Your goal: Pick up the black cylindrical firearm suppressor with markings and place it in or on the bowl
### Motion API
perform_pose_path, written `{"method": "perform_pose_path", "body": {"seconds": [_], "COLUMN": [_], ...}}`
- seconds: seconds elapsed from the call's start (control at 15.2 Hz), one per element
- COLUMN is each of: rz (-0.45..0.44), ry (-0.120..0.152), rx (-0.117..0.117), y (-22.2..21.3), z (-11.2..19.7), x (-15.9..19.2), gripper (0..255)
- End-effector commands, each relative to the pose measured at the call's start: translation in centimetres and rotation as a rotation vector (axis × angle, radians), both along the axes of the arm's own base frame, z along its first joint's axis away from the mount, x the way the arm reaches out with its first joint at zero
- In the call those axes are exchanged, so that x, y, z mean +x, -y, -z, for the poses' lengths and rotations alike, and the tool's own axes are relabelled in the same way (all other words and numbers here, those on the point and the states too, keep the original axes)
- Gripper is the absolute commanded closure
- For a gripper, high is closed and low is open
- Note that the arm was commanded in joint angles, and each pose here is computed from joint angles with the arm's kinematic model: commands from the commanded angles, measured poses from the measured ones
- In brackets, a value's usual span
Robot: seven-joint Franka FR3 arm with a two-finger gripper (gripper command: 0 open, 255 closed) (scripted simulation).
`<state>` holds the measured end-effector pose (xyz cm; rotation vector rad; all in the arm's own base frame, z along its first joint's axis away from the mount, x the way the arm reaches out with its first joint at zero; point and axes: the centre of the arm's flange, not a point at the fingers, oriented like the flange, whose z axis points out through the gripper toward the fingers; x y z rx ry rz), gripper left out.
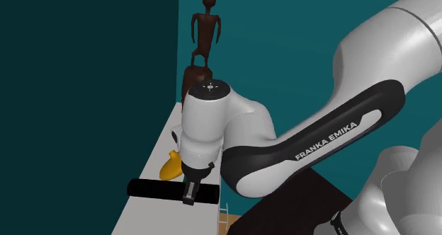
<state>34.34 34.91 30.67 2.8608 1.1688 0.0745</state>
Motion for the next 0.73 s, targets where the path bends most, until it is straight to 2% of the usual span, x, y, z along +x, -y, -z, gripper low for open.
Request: {"method": "perform_pose_path", "body": {"seconds": [0.0,0.66], "rz": [0.0,0.0], "ry": [0.0,0.0], "rx": [0.0,0.0], "y": [0.1,0.1], "z": [-1.1,-6.4], "x": [0.1,0.1], "gripper": [255,255]}}
